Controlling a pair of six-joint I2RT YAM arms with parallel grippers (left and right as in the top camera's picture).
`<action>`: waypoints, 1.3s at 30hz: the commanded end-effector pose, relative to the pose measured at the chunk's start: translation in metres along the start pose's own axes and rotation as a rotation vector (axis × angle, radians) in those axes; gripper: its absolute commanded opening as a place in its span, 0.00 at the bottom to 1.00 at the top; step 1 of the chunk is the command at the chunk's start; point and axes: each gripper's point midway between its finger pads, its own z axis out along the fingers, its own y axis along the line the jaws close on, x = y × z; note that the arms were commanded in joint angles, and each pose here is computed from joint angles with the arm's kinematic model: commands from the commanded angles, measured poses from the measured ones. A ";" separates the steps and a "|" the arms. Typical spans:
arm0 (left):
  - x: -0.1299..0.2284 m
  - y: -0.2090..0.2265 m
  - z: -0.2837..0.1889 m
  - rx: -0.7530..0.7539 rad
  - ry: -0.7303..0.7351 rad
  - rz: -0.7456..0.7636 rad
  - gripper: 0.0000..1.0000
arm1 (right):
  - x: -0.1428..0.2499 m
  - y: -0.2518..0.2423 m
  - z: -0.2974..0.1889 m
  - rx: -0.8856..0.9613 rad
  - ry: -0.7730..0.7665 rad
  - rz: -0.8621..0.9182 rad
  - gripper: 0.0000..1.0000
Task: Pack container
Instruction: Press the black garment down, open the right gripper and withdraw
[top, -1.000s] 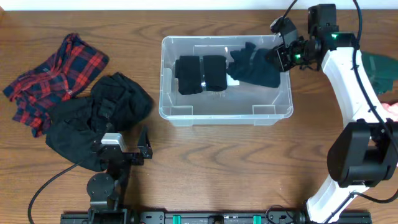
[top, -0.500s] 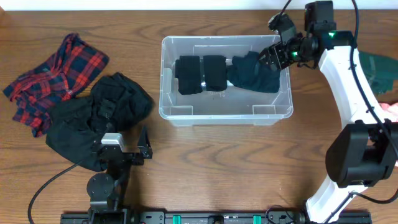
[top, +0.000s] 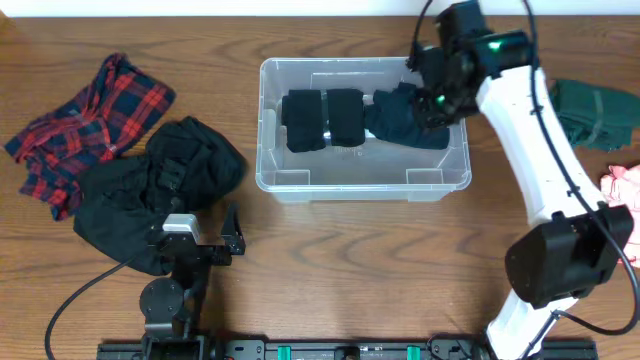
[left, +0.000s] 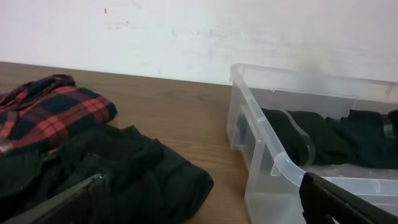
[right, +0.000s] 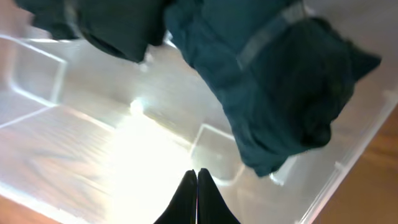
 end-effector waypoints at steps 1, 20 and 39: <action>0.017 0.001 0.001 0.006 0.051 -0.008 0.98 | 0.010 -0.022 0.005 0.159 0.035 0.100 0.01; 0.017 0.001 0.001 0.006 0.051 -0.008 0.98 | -0.005 -0.057 0.046 0.260 -0.053 0.121 0.01; 0.017 0.001 0.001 0.006 0.051 -0.008 0.98 | -0.019 -0.068 0.115 0.268 -0.064 0.095 0.01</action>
